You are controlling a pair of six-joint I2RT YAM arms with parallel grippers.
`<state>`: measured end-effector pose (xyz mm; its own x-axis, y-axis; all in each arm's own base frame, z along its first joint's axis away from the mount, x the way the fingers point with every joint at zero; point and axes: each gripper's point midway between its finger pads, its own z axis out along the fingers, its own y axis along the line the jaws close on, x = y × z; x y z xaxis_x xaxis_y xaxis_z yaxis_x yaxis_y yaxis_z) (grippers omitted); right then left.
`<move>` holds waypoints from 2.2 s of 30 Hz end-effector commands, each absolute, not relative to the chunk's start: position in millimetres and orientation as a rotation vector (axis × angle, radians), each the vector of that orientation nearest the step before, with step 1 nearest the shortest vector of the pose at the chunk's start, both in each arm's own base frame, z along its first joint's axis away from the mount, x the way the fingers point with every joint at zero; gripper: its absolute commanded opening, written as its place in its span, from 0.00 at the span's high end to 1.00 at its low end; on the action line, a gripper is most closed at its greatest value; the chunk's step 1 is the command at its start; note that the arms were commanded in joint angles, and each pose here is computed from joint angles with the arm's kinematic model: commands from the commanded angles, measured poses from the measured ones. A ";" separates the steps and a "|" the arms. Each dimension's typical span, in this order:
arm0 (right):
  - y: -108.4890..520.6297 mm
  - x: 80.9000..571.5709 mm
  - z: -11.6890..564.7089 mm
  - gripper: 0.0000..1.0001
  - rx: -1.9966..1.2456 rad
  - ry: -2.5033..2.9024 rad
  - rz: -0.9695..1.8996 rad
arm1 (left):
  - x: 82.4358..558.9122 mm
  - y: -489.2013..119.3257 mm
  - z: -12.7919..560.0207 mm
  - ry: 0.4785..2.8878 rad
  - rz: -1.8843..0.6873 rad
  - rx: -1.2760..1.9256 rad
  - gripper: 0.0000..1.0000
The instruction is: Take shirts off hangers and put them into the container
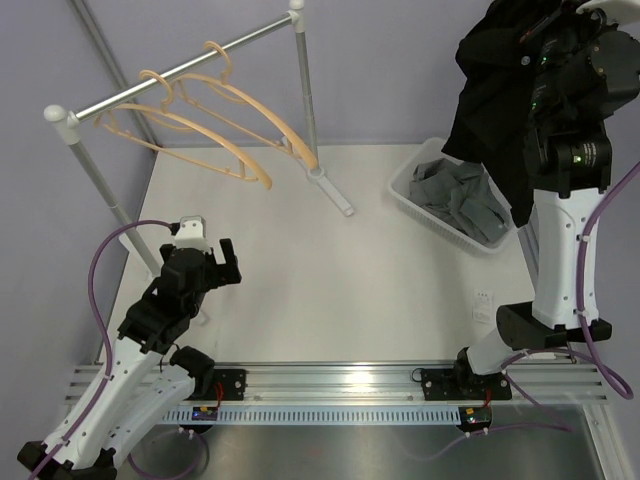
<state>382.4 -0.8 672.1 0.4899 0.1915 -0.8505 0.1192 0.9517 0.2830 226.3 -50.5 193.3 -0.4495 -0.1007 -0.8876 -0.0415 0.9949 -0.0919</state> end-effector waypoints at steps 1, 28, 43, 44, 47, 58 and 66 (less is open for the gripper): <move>4.0 388.8 681.3 1.00 0.261 1.020 0.112 | 231.6 -51.1 201.7 1.999 -0.075 -0.103 0.01; -0.7 387.0 701.8 1.00 0.178 0.824 0.149 | 232.0 -50.9 200.9 2.002 -0.072 -0.107 0.01; -40.7 349.9 689.1 1.00 0.260 0.716 0.156 | 232.2 -49.8 201.0 2.002 -0.067 -0.113 0.01; -42.1 348.4 684.0 1.00 0.260 0.718 0.159 | 232.3 -49.5 201.1 2.002 -0.065 -0.114 0.01; -42.0 349.8 671.4 1.00 0.238 0.745 0.169 | 232.4 -49.6 200.7 2.003 -0.065 -0.113 0.01; -20.1 368.8 647.9 1.00 0.077 0.840 0.237 | 232.8 -49.8 199.8 2.007 -0.062 -0.112 0.01; 7.9 400.8 639.3 1.00 -0.047 0.916 0.383 | 232.7 -50.2 199.7 2.008 -0.064 -0.109 0.01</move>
<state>412.6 -11.7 614.2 0.5161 0.2792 -0.8098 -0.2296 0.9559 0.1833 226.8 -50.7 191.8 -0.4555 -0.0978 -0.8848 -0.0425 0.9952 -0.0881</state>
